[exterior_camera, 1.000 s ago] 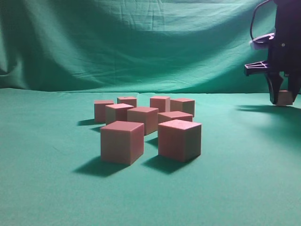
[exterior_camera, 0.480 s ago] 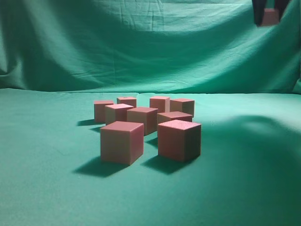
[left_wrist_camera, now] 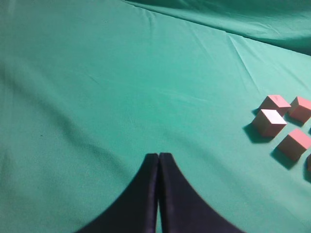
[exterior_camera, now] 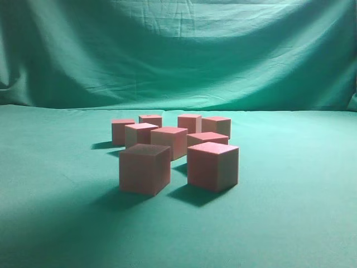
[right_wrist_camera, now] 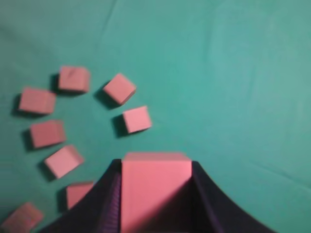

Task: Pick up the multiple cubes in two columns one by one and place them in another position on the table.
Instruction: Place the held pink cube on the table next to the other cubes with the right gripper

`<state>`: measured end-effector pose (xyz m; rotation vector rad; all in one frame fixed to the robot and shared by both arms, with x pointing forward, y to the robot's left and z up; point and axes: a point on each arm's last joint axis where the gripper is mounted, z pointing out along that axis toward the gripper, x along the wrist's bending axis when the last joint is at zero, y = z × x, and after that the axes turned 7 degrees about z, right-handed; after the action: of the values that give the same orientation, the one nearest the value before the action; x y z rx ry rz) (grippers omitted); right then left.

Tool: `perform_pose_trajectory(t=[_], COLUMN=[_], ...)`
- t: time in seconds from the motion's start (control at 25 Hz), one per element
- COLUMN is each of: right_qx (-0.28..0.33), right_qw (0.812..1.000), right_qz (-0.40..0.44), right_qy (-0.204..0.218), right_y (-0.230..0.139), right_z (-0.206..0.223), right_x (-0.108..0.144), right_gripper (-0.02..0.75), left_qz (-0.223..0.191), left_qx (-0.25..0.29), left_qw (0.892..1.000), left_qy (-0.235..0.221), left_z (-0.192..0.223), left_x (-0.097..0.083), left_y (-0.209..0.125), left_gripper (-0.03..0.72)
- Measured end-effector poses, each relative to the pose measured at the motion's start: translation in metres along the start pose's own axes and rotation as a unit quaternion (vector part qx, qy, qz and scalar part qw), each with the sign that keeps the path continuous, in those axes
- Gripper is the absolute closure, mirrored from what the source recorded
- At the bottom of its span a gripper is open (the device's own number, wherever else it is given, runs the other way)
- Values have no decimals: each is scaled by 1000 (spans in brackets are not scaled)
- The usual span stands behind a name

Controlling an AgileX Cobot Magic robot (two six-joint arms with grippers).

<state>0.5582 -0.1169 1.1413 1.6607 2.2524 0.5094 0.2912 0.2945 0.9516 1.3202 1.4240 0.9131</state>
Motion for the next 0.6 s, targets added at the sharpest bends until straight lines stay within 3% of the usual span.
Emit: perform_pose_trajectory(t=[0.2, 0.4, 0.6], right_qx=[49, 69, 84], right_qw=[993, 973, 959], right_qz=[-89, -165, -208], right_qy=[66, 144, 173], right_y=[-42, -83, -110], right_z=[13, 32, 54], right_x=[58, 111, 148], right_gripper=[486, 486, 486], left_qz=[0, 0, 0], left_qx=[0, 0, 0], left_qw=[1000, 1000, 1000], left_qy=[0, 0, 0], left_z=[0, 0, 0], left_x=[0, 0, 0], left_y=[0, 0, 0], left_gripper=[688, 688, 688])
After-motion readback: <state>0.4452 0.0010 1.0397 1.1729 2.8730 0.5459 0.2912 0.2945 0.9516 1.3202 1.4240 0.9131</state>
